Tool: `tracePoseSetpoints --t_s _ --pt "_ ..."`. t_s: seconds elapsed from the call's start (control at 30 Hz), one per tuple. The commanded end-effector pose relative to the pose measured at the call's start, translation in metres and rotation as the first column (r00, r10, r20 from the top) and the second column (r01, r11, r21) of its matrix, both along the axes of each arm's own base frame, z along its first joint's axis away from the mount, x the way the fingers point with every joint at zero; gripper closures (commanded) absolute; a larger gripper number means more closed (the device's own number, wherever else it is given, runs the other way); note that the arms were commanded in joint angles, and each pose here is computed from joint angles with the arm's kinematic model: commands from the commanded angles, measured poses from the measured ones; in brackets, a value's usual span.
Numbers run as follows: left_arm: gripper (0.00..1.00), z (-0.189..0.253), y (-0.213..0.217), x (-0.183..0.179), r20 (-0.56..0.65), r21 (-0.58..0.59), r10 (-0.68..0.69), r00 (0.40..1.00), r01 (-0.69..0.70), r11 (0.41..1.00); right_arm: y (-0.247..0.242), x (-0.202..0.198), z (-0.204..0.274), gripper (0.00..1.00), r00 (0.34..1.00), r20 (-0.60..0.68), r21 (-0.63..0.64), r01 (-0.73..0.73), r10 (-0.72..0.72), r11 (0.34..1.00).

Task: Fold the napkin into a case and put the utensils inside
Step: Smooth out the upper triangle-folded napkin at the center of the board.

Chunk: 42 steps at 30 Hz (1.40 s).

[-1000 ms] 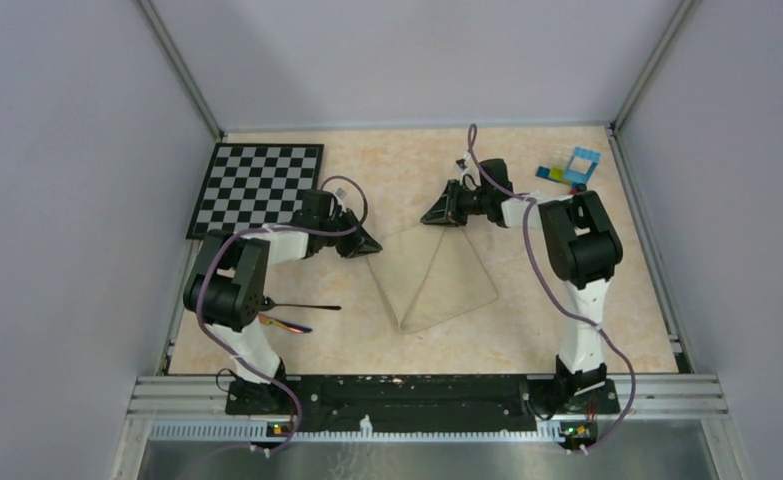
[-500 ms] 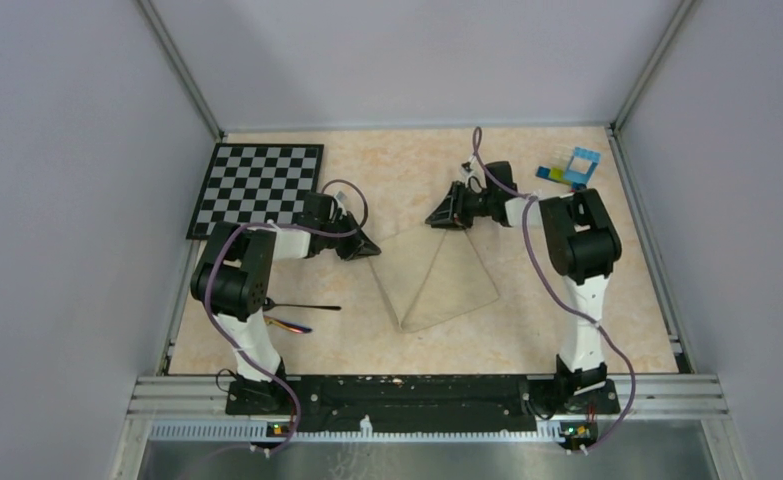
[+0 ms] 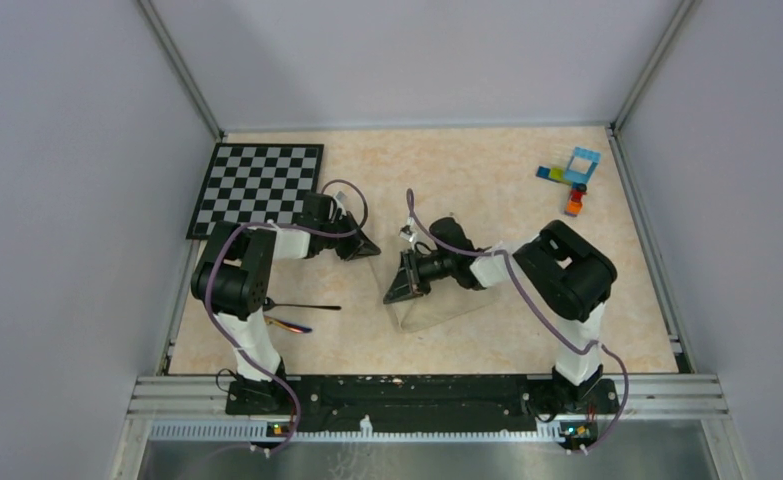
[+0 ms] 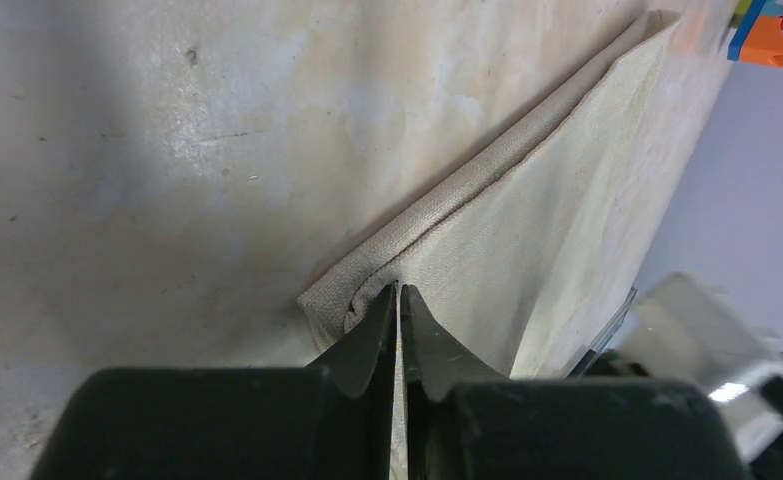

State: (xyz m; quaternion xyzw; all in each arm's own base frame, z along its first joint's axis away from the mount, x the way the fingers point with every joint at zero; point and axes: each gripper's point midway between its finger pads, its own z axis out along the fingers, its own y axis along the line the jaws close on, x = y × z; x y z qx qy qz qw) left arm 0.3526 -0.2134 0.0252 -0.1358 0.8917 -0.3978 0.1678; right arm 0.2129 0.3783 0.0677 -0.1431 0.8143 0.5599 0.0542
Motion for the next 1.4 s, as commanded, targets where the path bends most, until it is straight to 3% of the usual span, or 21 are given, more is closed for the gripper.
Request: tracePoseSetpoints --t_s 0.0,0.2,0.4,0.8,1.03,1.2,1.37 --pt "0.91 -0.027 0.011 -0.006 -0.034 0.069 0.025 0.999 -0.023 0.997 0.005 -0.015 -0.005 0.98 1.0 -0.017 0.071 0.004 -0.003 0.997" --pt "0.91 -0.03 0.012 -0.006 -0.039 0.072 0.028 0.999 -0.025 0.997 -0.003 -0.055 -0.015 0.98 0.998 -0.053 0.047 -0.037 0.039 0.998" --pt "0.92 -0.032 0.013 -0.007 -0.041 0.079 0.026 0.999 -0.023 0.997 -0.01 -0.037 -0.002 0.93 0.998 0.064 -0.02 0.003 -0.001 1.0" --pt "0.92 -0.034 0.015 -0.004 -0.043 0.086 0.028 0.999 -0.024 0.996 -0.019 -0.08 -0.056 0.95 0.999 -0.039 -0.095 -0.028 0.025 0.995" --pt "0.92 -0.034 0.016 0.0 -0.042 0.087 0.02 0.999 -0.016 0.996 -0.015 -0.058 -0.014 0.89 0.993 0.115 -0.097 -0.005 0.016 0.995" --pt "0.93 -0.033 0.015 0.0 -0.043 0.087 0.014 0.999 -0.01 0.996 -0.01 -0.055 -0.027 0.9 0.999 0.039 -0.045 -0.001 0.003 0.999" --pt "0.93 -0.035 0.016 0.0 -0.045 0.089 0.01 0.999 -0.006 0.996 -0.017 -0.07 -0.063 0.91 1.0 -0.023 -0.103 -0.005 0.002 0.995"
